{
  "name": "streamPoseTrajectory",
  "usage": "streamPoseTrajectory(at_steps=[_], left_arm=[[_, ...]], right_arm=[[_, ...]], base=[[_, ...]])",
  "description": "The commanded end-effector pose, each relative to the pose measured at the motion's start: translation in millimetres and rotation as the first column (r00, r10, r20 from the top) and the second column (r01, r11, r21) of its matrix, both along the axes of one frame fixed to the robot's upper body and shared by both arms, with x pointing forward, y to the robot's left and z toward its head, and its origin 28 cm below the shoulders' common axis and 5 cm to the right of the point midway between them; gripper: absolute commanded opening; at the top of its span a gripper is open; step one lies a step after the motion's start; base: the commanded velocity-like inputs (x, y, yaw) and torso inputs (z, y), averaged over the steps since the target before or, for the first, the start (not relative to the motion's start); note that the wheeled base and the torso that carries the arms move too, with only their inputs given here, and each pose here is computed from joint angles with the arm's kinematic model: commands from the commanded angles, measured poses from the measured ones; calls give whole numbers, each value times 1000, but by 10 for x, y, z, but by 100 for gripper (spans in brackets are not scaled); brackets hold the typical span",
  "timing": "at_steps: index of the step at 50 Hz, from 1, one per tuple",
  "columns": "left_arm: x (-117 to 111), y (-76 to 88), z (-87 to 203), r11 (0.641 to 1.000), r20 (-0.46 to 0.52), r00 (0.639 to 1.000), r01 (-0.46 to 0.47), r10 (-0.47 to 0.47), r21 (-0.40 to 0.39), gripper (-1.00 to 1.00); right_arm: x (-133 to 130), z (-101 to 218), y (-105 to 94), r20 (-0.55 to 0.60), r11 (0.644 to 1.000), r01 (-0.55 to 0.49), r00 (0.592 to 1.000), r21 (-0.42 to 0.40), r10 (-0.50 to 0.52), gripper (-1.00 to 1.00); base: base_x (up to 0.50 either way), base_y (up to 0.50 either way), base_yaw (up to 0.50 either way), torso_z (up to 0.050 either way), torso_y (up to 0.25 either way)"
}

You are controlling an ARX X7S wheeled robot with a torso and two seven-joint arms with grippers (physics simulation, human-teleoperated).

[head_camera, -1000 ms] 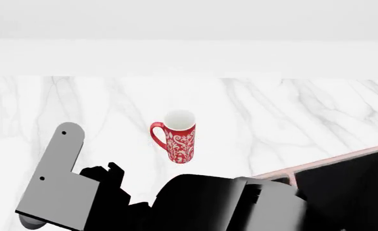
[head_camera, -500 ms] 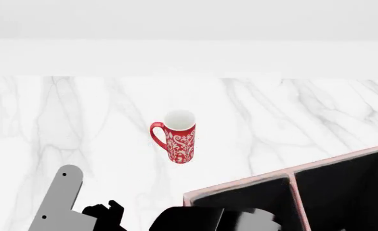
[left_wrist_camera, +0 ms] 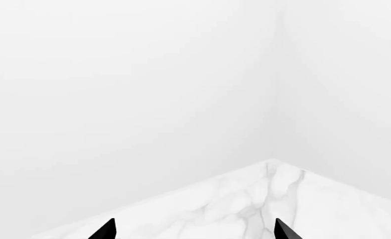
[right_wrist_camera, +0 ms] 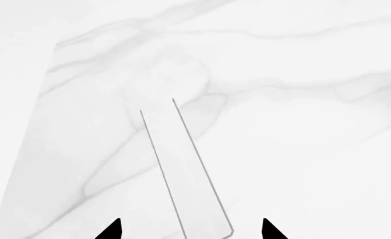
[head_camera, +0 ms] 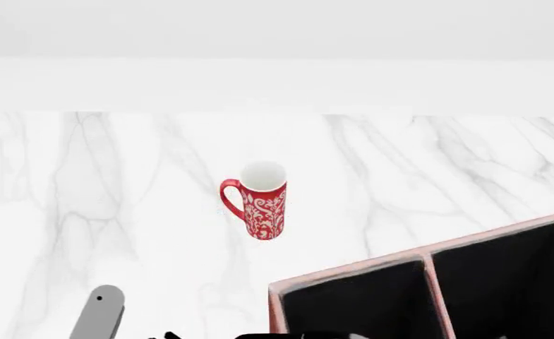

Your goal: Pick up the book and place it in the right compartment of the caddy.

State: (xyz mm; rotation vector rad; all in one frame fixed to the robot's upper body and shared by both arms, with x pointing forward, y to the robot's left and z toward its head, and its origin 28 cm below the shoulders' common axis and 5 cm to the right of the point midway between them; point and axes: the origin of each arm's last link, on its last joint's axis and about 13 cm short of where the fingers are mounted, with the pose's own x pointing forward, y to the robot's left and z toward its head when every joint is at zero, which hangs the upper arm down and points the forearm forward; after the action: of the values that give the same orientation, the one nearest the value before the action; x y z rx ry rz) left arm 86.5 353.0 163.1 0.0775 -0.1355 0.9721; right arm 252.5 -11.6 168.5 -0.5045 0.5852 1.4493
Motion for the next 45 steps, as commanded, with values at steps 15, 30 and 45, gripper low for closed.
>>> streamPoseTrajectory(at_steps=[15,30,45], left_arm=[[-2,-3,-12,1000,-6,1000,2,-2,2,100],[6,-8,-29,1000,-15,1000,1,0,4,100],[1,-19,-27,1000,-16,1000,4,-4,8,100]], right_arm=[[80,-282,55,-52,999,-21,998,-31,19,100],[237,-448,40,-78,999,0,997,-50,-4,100],[192,-519,69,-102,997,-53,994,-57,46,100]], base=[[0,0,0,0,0],[0,0,0,0,0],[0,0,0,0,0]])
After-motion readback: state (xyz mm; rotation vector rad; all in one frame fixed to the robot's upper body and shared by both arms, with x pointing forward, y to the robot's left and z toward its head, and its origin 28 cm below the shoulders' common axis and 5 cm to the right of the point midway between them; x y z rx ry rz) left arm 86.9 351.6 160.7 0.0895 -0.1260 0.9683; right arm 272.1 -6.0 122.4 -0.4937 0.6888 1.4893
